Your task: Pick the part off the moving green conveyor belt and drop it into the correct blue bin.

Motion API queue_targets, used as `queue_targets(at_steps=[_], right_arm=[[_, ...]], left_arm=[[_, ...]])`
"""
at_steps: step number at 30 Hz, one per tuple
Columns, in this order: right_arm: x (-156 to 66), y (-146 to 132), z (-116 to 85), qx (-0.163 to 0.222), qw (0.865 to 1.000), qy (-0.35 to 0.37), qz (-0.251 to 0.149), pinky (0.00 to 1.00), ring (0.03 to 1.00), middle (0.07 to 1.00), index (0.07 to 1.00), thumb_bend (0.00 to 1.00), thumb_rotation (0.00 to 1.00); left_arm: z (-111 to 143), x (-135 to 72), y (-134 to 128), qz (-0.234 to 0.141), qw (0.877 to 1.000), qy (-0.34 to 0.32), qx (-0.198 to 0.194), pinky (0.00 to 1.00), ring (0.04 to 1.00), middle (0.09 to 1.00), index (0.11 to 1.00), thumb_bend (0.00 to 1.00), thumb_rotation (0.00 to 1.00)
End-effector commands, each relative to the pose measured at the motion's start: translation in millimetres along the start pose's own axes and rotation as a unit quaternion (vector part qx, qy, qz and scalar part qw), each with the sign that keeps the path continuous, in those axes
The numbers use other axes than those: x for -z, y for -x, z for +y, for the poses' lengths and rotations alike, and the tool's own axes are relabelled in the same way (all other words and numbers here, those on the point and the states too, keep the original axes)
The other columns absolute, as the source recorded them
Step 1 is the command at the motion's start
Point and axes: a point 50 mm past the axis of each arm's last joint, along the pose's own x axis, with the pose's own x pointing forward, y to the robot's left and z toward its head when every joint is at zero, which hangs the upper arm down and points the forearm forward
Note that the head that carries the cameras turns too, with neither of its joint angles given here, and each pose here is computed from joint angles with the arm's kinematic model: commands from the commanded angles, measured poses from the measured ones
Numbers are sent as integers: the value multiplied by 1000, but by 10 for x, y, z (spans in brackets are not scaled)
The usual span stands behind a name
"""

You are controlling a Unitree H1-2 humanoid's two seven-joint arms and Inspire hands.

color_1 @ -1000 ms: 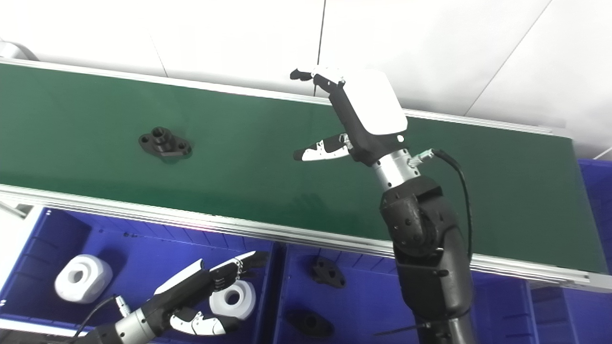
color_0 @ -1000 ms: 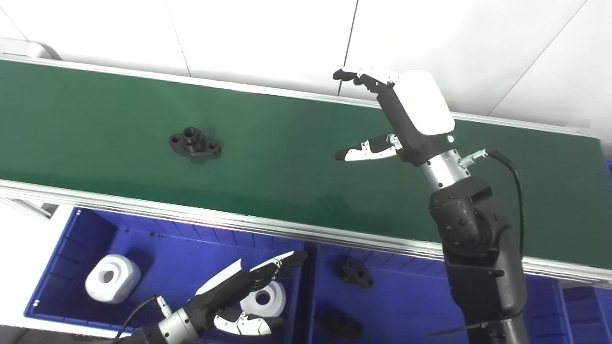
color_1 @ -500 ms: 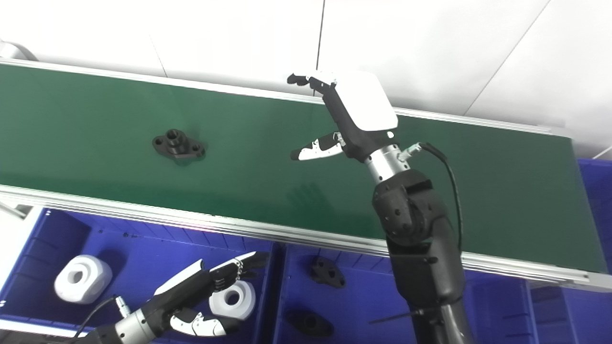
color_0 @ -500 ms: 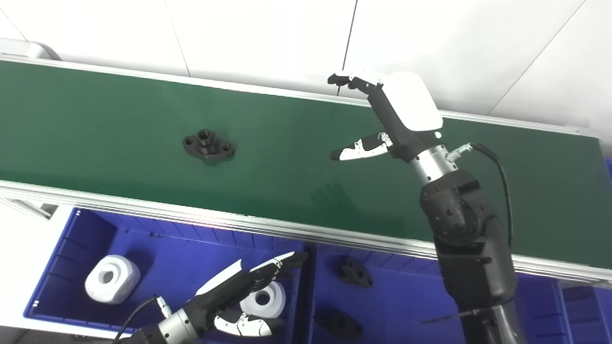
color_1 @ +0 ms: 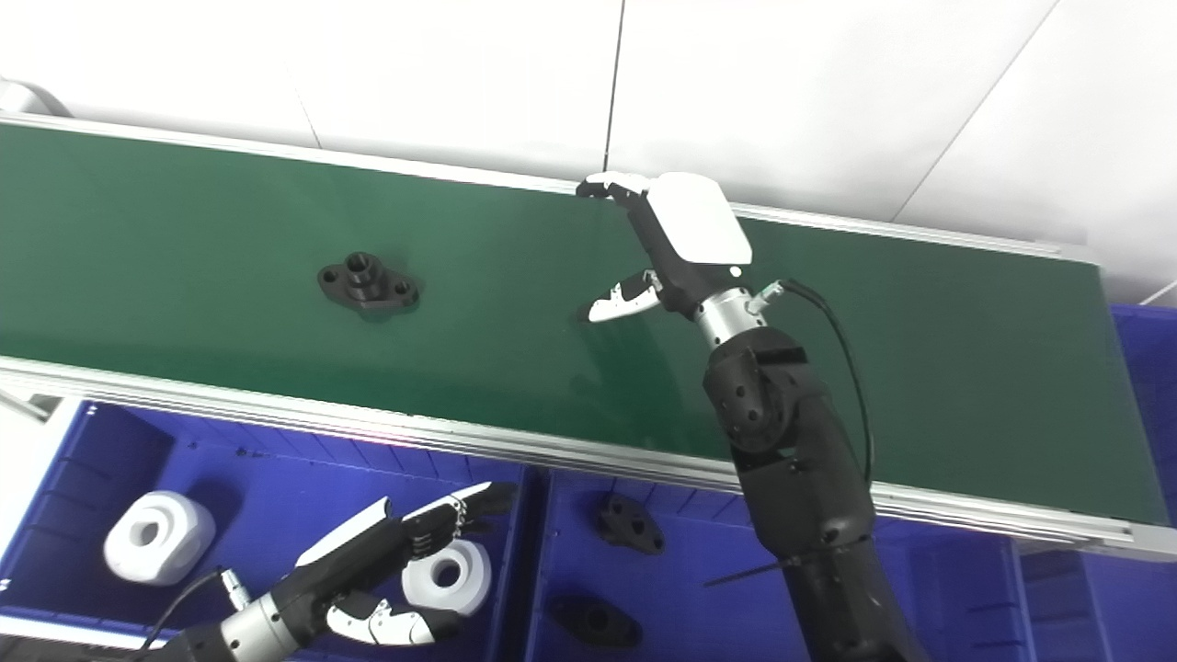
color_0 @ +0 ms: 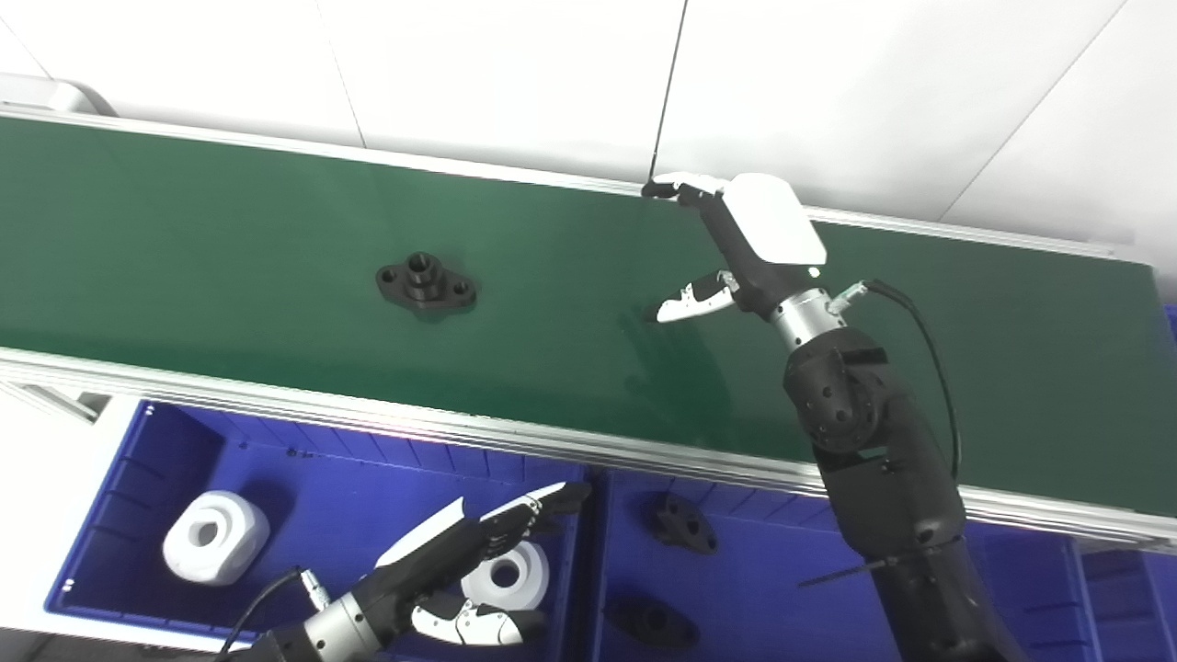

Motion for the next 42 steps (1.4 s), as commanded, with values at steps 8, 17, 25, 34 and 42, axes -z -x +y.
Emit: queue_targets(at_steps=[8,17,25,34,42], right_arm=[[-14,-92,-101,24,1000,5,-13,703,779,796,779,815,158],[-18,-71,-74,26,1000,1,-10,698,774,796,778,811,163],[-13,-91,-11,19,1000,1,-1,694,769,799,778,813,166],[-15,-136,40,16,1000,4,7,690,771,800,777,817,170],[-67,-231,117,9,1000,-4,-1,683,765,792,771,830,160]], left_arm=[[8,-90,28,-23,1000,-9,-5,912,959,976,952,439,455],[9,-92,42,-25,1000,-10,-2,906,958,977,951,436,452],[-2,-100,63,-21,1000,-9,1,916,964,979,954,438,467],[-19,-115,81,-18,1000,-7,1,921,966,981,956,433,454],[-26,-116,88,-17,1000,-11,3,920,967,983,958,436,474]])
